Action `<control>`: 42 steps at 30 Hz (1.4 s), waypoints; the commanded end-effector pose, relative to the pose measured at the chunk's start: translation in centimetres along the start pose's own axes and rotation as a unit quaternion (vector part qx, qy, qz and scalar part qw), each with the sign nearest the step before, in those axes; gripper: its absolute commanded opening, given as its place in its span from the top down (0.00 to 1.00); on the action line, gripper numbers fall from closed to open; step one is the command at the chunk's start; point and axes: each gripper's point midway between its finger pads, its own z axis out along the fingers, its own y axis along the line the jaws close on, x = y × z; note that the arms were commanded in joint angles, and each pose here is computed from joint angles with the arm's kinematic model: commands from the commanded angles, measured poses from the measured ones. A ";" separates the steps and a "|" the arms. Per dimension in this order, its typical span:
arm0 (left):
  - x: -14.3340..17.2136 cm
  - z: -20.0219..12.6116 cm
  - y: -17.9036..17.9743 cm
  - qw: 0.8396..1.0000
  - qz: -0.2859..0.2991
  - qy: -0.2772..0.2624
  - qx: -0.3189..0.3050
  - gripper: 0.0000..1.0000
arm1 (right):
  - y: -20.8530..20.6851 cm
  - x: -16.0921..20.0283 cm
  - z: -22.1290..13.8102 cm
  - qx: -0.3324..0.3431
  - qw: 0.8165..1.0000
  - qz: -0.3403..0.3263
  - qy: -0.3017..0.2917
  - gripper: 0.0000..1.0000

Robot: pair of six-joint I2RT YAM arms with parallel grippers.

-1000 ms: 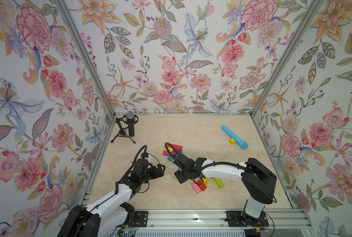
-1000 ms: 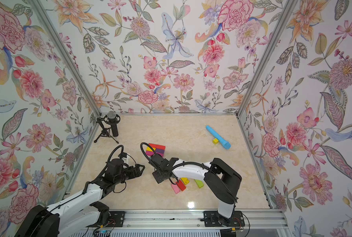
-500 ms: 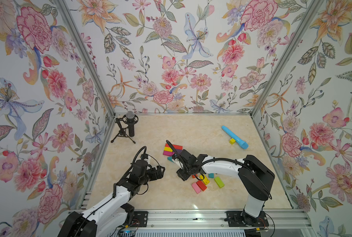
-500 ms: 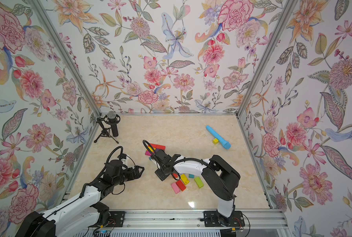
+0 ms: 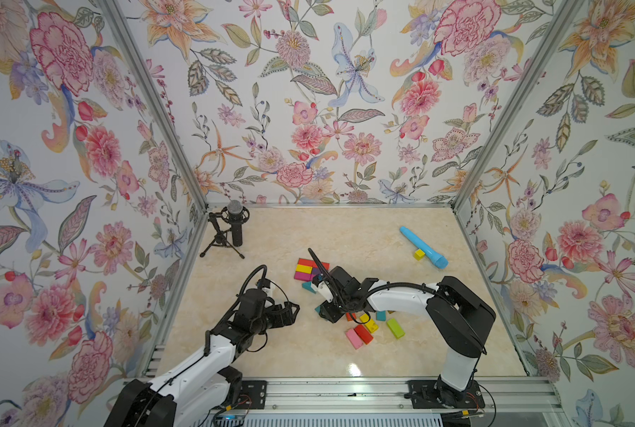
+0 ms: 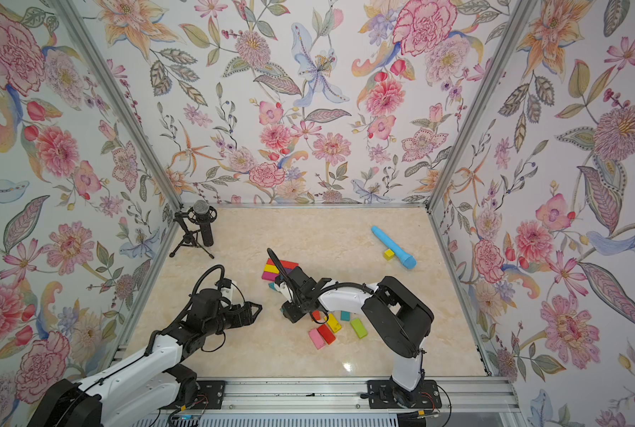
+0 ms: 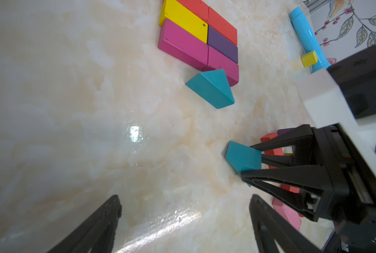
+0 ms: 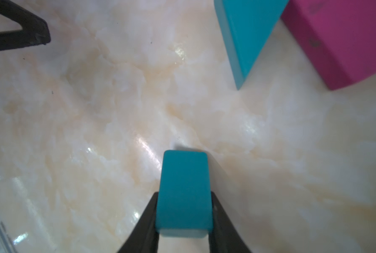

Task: Assemble a piece of candy with building blocks
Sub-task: Pick up the building block from the center of the board, then place the building block at the center of the board.

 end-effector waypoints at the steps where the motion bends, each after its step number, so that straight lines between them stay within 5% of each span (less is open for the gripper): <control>1: -2.9 -1.6 -3.5 0.995 0.075 -0.044 0.058 0.06 | 0.9 -0.4 -1.9 -0.112 0.987 0.111 -0.039 0.74; 3: -4.1 -2.6 -6.2 0.986 0.112 -0.072 0.100 0.07 | 1.1 -1.0 -3.2 -0.165 0.973 0.148 -0.060 0.74; 7: -5.1 -3.2 -10.1 0.963 0.252 -0.072 0.064 0.06 | 1.3 -1.6 -5.1 -0.241 0.949 0.189 -0.079 0.74; 16: -4.5 -0.9 -14.4 0.916 0.398 -0.017 0.046 0.05 | 1.2 -3.1 -7.7 -0.317 0.917 0.214 -0.113 0.74; 28: -3.8 1.5 -16.8 0.856 0.513 0.048 0.045 0.11 | 1.8 -3.5 -9.8 -0.377 0.892 0.215 -0.124 0.74; 42: -2.7 2.8 -15.9 0.833 0.548 0.061 0.041 0.22 | 1.7 -3.6 -10.6 -0.403 0.877 0.227 -0.133 0.74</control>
